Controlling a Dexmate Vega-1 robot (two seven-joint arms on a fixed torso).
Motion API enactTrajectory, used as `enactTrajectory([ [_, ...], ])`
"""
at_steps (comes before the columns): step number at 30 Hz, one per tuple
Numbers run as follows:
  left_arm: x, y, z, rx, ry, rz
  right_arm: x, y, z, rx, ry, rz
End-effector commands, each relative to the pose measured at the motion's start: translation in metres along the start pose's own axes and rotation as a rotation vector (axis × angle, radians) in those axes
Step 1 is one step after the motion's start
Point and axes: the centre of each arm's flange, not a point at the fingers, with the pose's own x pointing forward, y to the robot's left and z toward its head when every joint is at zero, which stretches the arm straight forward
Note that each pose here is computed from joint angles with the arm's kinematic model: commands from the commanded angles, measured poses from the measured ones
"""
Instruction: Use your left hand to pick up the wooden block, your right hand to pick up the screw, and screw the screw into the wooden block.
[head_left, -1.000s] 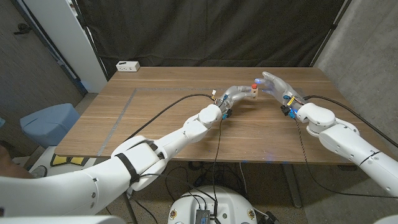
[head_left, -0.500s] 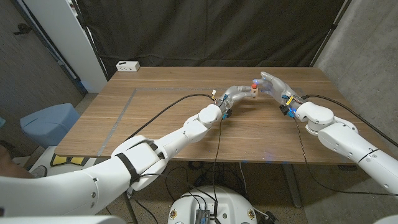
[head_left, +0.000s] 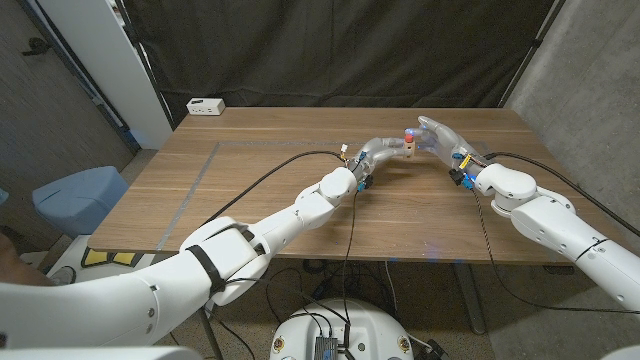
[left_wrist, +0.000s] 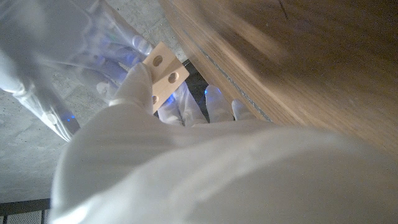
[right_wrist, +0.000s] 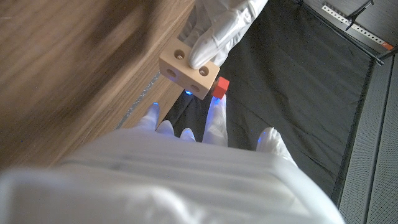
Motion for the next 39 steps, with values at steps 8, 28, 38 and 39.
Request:
enactTrajectory([
  [8, 0.001, -0.001, 0.001, 0.001, -0.002, -0.003, -0.002, 0.0, 0.0, 0.008, 0.005, -0.011],
  [28, -0.001, -0.001, 0.0, -0.001, -0.003, 0.0, -0.01, 0.0, -0.002, 0.007, 0.012, -0.033],
  [38, -0.002, -0.001, 0.0, -0.003, -0.003, 0.0, -0.014, 0.0, -0.002, 0.01, 0.019, -0.046],
  [39, -0.002, -0.001, 0.0, -0.003, -0.004, 0.0, -0.014, 0.0, -0.003, 0.01, 0.018, -0.048],
])
